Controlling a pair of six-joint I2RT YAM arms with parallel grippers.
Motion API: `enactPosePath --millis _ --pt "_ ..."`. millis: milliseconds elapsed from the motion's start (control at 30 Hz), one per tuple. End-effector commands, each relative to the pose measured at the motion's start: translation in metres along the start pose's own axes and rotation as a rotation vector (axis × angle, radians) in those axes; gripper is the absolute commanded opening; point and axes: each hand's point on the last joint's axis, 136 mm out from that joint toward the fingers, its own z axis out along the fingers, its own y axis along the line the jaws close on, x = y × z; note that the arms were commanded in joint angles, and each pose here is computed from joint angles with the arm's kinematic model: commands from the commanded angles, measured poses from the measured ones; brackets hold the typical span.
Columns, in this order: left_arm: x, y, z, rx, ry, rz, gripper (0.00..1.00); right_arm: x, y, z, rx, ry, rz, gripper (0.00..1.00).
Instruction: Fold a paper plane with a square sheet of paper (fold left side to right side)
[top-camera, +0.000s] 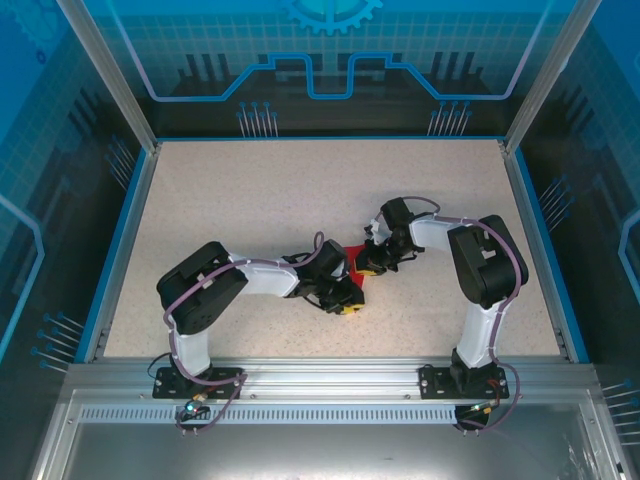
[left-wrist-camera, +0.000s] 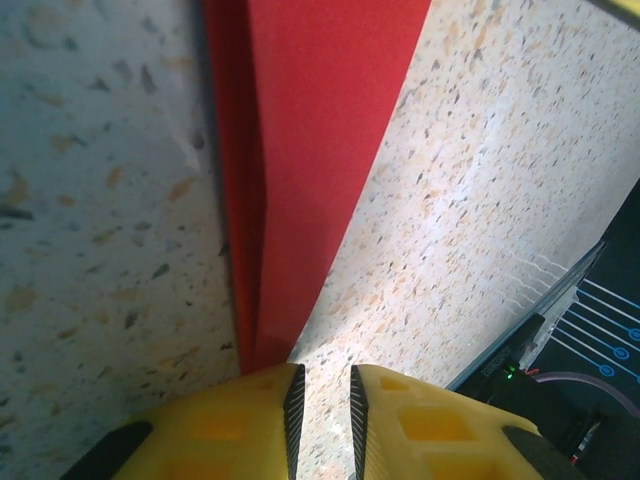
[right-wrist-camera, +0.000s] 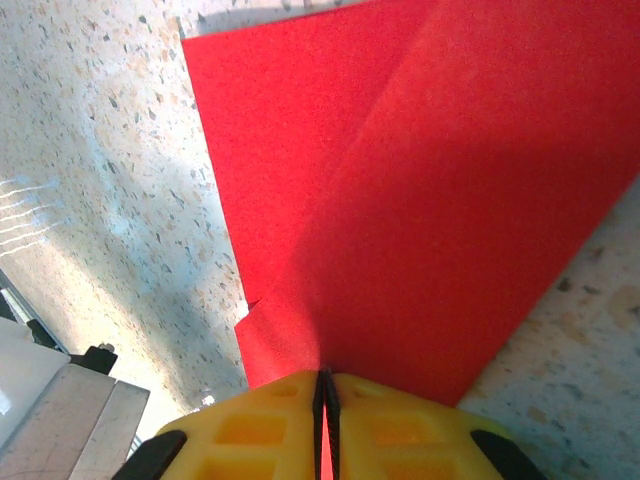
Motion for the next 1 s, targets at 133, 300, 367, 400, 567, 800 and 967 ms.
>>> enactPosePath --millis 133,300,367,400,567,800,967 --pt "0.036 0.043 -0.003 -0.165 0.091 -0.059 0.23 0.005 -0.026 0.011 0.109 0.025 0.023 0.14" --pt "0.037 0.035 -0.007 -0.164 0.08 -0.032 0.23 0.006 -0.027 0.011 0.109 0.026 0.024 0.14" --pt "0.034 0.027 -0.011 -0.141 0.064 -0.016 0.23 0.007 -0.026 0.011 0.107 0.027 0.025 0.14" --pt "0.034 0.022 -0.013 -0.129 0.055 -0.006 0.23 0.007 -0.027 0.011 0.108 0.027 0.026 0.14" --pt "0.024 -0.008 -0.028 -0.072 -0.003 0.059 0.24 0.006 -0.025 0.009 0.105 0.025 0.024 0.14" --pt "0.008 -0.031 -0.034 -0.044 -0.025 0.108 0.25 0.006 -0.024 0.008 0.103 0.022 0.022 0.14" --pt "-0.008 -0.028 -0.024 -0.055 -0.026 0.093 0.25 0.007 -0.023 0.008 0.1 0.025 0.021 0.14"
